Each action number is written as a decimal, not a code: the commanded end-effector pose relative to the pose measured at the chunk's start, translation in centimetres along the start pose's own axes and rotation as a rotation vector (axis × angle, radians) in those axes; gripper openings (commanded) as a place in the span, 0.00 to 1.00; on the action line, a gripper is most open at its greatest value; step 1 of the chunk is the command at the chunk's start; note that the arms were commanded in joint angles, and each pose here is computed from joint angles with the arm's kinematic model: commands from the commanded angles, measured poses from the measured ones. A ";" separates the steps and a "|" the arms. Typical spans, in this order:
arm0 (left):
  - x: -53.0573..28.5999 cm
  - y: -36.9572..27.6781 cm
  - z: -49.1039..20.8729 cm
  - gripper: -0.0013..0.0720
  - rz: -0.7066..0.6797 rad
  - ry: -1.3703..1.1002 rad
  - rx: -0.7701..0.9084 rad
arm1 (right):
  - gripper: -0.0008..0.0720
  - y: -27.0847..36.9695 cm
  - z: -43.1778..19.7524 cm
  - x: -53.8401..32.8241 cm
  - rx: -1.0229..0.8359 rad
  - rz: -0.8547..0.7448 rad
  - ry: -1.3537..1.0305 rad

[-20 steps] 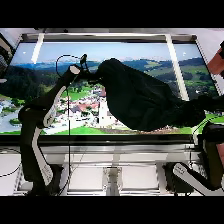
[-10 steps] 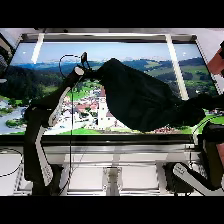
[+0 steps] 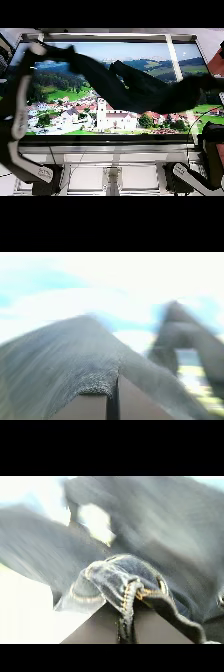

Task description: Fold the clothes and pants, and hang the long-sleeved shirts on hangers.

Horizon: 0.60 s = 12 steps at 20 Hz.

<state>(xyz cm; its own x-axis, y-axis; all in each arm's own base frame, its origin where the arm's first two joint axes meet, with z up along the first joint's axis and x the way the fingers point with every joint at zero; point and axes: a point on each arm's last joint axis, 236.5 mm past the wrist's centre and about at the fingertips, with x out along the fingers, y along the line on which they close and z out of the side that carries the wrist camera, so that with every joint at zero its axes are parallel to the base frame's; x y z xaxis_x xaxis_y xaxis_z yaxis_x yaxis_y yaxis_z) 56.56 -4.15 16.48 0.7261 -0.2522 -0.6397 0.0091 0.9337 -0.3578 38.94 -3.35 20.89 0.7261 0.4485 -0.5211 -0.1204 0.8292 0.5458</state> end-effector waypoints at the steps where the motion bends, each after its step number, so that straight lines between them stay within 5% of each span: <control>1: -17.6 13.8 1.6 0.05 0.555 -0.047 0.003 | 0.07 8.7 7.0 -4.6 -0.078 0.190 -0.209; 4: -24.5 17.2 0.3 0.05 0.664 -0.041 -0.042 | 0.07 7.1 7.3 -6.3 -0.088 0.005 -0.178; 9: -22.2 18.2 -6.0 0.05 0.618 0.218 -0.128 | 0.07 -4.6 1.4 -7.3 0.005 -0.445 0.081; 12: -18.5 19.9 -12.2 0.05 0.594 0.449 -0.156 | 0.07 -8.7 -2.4 -5.0 0.092 -0.478 0.200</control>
<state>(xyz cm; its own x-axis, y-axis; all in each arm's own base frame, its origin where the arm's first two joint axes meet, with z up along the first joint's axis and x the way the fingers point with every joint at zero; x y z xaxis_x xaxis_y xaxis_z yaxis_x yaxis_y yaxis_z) 37.61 16.36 17.89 0.4035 0.2300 -0.8856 -0.4305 0.9018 0.0381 36.45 -9.03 22.32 0.6696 0.1763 -0.7215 0.1284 0.9293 0.3463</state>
